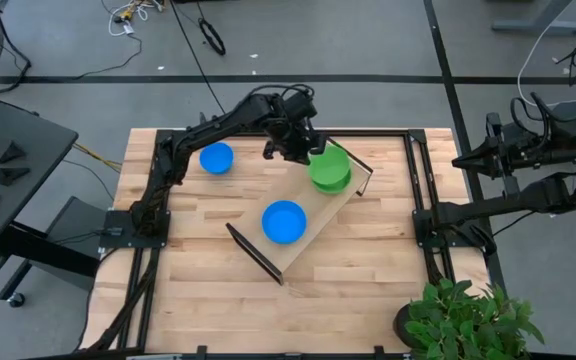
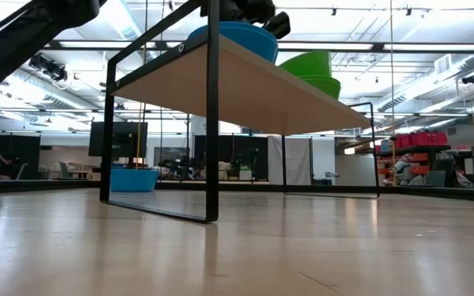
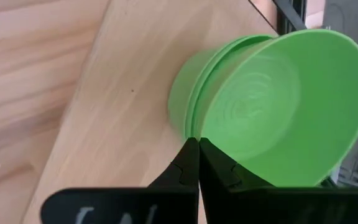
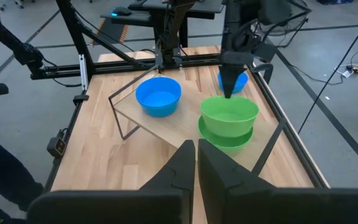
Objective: Pick & Place Mini bowls
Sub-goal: Stack the green bowl on top of the green bowl on the shelf
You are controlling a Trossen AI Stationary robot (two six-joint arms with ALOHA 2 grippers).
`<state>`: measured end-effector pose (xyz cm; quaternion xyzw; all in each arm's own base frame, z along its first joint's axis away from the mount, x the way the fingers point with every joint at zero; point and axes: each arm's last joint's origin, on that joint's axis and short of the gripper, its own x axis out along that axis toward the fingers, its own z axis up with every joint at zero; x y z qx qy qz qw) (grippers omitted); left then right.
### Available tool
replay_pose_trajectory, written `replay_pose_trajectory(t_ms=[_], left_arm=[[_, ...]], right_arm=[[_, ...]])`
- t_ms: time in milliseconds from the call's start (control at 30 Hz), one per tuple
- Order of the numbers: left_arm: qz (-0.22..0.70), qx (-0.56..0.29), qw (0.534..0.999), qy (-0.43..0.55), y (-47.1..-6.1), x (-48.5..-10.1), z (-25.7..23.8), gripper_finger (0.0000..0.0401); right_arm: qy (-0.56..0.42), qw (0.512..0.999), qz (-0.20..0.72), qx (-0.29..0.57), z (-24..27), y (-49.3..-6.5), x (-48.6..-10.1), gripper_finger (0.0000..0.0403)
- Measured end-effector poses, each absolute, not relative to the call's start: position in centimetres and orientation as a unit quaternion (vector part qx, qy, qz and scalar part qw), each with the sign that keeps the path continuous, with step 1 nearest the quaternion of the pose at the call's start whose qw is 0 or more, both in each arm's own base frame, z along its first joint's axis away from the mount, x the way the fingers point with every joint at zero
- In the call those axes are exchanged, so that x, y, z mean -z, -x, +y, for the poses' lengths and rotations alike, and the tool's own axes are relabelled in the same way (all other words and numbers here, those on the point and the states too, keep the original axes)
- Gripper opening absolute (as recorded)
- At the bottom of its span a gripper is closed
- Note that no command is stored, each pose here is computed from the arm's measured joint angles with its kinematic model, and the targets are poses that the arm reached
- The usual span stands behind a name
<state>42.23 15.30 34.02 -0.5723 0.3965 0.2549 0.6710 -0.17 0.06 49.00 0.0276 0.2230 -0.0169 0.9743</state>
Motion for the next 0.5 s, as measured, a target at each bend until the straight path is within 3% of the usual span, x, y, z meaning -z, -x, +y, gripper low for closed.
replay_pose_trajectory(t_ms=[500], left_arm=[[0.387,-0.268,0.663,0.581,-42.38,-34.04,15.07,0.0000]], right_arm=[[-0.028,0.974,0.223,0.017,0.06,0.17,-49.00,0.0023]])
